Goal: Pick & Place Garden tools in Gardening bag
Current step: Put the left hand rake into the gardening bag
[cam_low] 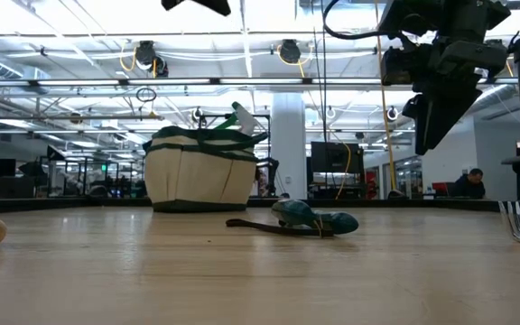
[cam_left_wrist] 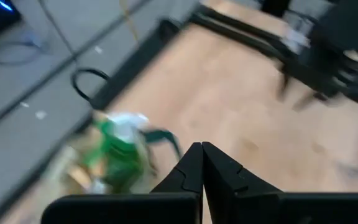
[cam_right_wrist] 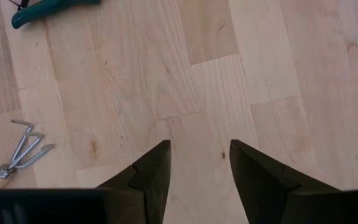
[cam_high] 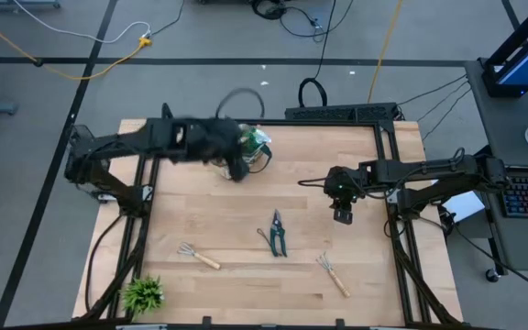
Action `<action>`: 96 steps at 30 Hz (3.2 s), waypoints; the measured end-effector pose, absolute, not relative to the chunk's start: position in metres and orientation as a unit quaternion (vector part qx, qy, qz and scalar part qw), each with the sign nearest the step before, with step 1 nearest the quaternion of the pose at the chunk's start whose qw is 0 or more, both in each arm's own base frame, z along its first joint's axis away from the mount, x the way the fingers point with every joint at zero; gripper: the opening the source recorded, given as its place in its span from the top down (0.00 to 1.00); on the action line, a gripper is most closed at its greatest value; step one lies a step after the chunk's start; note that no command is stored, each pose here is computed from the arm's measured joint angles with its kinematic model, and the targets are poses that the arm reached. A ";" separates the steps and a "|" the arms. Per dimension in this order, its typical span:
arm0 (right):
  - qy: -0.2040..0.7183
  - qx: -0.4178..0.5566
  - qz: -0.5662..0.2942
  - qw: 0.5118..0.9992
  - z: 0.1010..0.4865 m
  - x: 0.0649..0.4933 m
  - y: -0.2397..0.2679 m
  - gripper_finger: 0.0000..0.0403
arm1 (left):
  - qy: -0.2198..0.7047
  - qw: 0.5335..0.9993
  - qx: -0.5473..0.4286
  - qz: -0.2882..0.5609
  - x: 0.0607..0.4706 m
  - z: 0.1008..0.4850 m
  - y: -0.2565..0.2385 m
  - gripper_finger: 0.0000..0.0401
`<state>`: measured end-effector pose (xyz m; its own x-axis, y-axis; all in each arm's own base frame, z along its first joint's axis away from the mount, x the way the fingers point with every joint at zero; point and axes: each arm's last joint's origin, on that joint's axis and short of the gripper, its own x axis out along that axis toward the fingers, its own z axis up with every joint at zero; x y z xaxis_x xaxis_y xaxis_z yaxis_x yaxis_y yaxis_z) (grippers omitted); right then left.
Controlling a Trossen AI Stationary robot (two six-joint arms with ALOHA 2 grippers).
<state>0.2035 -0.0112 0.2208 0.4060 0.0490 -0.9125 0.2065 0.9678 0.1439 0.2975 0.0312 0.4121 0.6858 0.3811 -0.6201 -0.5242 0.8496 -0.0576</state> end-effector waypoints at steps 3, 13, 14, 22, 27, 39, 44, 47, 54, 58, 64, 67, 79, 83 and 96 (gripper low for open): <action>0.544 0.118 -0.048 0.829 0.221 0.203 -0.011 0.61 | 0.346 0.901 -0.136 0.224 0.294 0.405 0.001 0.99; 0.544 0.119 -0.046 0.829 0.221 0.203 -0.011 0.61 | 0.384 0.852 -0.267 0.236 0.289 0.387 -0.062 0.99; 0.544 0.119 -0.046 0.829 0.221 0.203 -0.011 0.61 | 0.390 0.846 -0.274 0.239 0.289 0.384 -0.067 0.99; 0.544 0.119 -0.046 0.829 0.221 0.203 -0.011 0.61 | 0.459 0.768 -0.329 0.303 0.275 0.362 -0.101 0.99; 0.542 0.119 -0.046 0.831 0.221 0.204 -0.011 0.61 | 0.498 0.749 -0.312 0.306 0.273 0.351 -0.117 0.99; 0.534 0.122 -0.047 0.835 0.222 0.205 -0.011 0.61 | 0.611 0.768 -0.068 0.182 0.276 0.320 -0.151 0.94; 0.535 0.122 -0.047 0.835 0.222 0.205 -0.011 0.61 | 0.627 0.762 -0.002 0.159 0.276 0.313 -0.157 0.94; 0.535 0.122 -0.047 0.835 0.222 0.205 -0.011 0.61 | 0.634 0.759 0.021 0.147 0.276 0.309 -0.160 0.94; 0.535 0.122 -0.047 0.835 0.222 0.205 -0.011 0.61 | 0.648 0.749 0.046 0.128 0.281 0.299 -0.166 0.94; 0.535 0.122 -0.047 0.835 0.222 0.205 -0.011 0.61 | 0.663 0.737 0.052 0.120 0.282 0.289 -0.170 0.89; 0.537 0.122 -0.047 0.833 0.221 0.205 -0.011 0.61 | 0.678 0.724 0.056 0.113 0.278 0.261 -0.174 0.73; 0.538 0.122 -0.047 0.833 0.221 0.205 -0.011 0.61 | 0.682 0.720 0.064 0.112 0.274 0.246 -0.174 0.65; 0.538 0.122 -0.047 0.833 0.221 0.205 -0.011 0.61 | 0.685 0.721 0.102 0.018 0.261 0.198 -0.189 0.41; 0.538 0.122 -0.047 0.833 0.221 0.205 -0.011 0.61 | 0.672 0.730 0.119 -0.032 0.258 0.188 -0.197 0.39; 0.537 0.122 -0.047 0.833 0.221 0.205 -0.011 0.61 | 0.647 0.748 0.130 -0.065 0.258 0.161 -0.192 0.39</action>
<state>0.2046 -0.0112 0.2213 0.4179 0.0528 -0.9069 0.2101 0.9656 0.1531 0.2577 -0.1924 0.1613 0.1532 0.0714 -0.9856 0.2659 0.9576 0.1107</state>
